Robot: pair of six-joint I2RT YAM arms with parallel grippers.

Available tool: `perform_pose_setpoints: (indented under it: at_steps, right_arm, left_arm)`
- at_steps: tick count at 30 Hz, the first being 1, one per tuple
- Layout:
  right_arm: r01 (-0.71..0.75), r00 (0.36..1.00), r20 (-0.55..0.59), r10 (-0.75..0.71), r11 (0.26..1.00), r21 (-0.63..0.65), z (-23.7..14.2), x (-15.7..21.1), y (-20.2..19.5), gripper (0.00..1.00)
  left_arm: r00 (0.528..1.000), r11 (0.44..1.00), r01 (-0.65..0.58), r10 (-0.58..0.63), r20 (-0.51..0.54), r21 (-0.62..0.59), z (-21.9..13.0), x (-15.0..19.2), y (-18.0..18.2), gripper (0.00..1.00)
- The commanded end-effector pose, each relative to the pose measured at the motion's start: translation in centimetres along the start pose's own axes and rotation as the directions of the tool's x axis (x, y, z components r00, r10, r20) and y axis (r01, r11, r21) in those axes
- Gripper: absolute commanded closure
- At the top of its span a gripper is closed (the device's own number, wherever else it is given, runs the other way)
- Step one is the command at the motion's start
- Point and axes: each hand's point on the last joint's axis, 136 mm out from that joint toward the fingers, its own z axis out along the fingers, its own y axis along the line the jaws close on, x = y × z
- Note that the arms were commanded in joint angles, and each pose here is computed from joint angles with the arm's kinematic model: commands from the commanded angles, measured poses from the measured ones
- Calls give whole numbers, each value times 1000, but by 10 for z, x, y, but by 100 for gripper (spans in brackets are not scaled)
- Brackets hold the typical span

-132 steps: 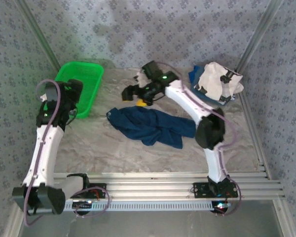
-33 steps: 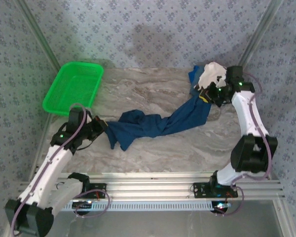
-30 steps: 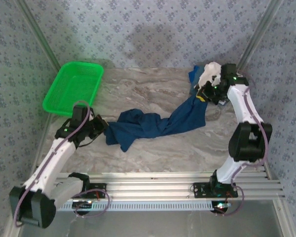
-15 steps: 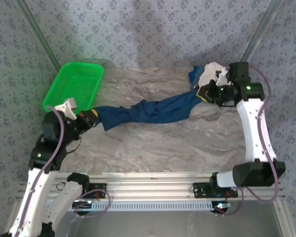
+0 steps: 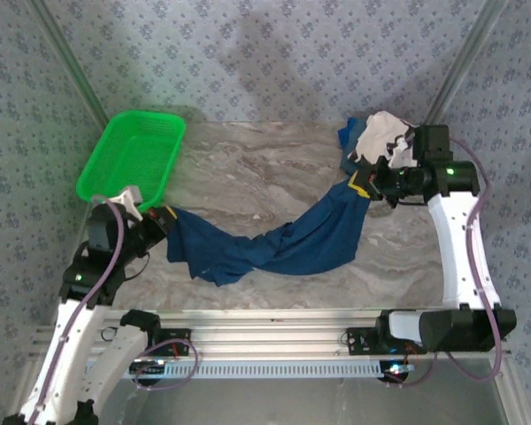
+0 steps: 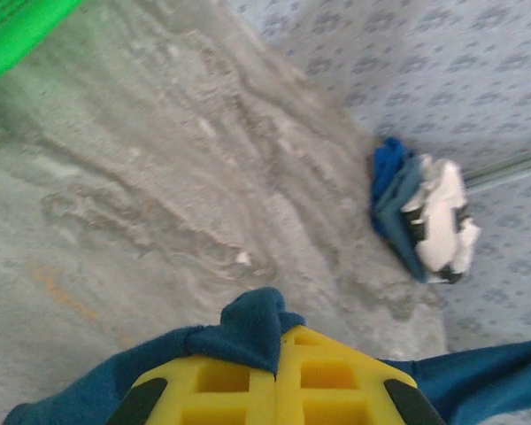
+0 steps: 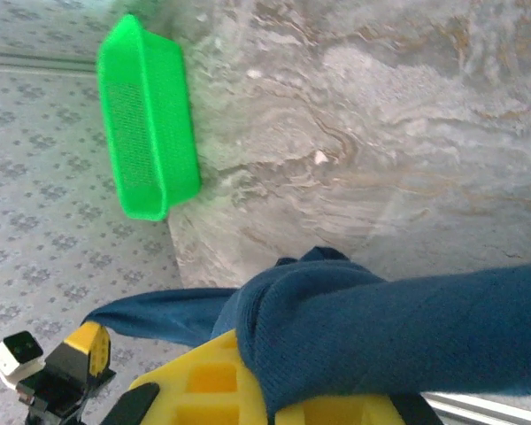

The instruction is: Fold and stack the t-shirts

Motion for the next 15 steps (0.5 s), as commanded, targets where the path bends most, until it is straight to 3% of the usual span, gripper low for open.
perform_pose_setpoints:
  at_steps: [1, 8, 10, 11, 13, 15]
  right_arm:
    - [12, 1000, -13, -11, 997, 74, 31, -24, -27, 100]
    - [39, 987, -159, -8, 980, 196, 127, -73, -94, 100]
    - [31, 987, -162, 5, 974, 224, 149, -90, -110, 91]
    - [34, 988, -153, 0, 974, 223, 159, -100, -115, 79]
    - [31, 991, -132, -1, 975, 222, 167, -116, -116, 58]
    - [63, 993, -106, -43, 979, 195, 162, -124, -102, 51]
  left_arm:
    - [996, 997, -67, 69, 48, -44, 23, -13, 8, 100]
    - [995, 993, -91, 88, -45, -70, 92, 7, 35, 99]
    - [995, 992, -81, 76, -64, -92, 105, 14, 46, 97]
    - [996, 989, -71, 62, -71, -126, 111, 16, 55, 83]
    - [996, 984, -43, 28, -88, -173, 117, 16, 67, 43]
    - [996, 977, -32, 13, -91, -213, 115, 9, 71, 27]
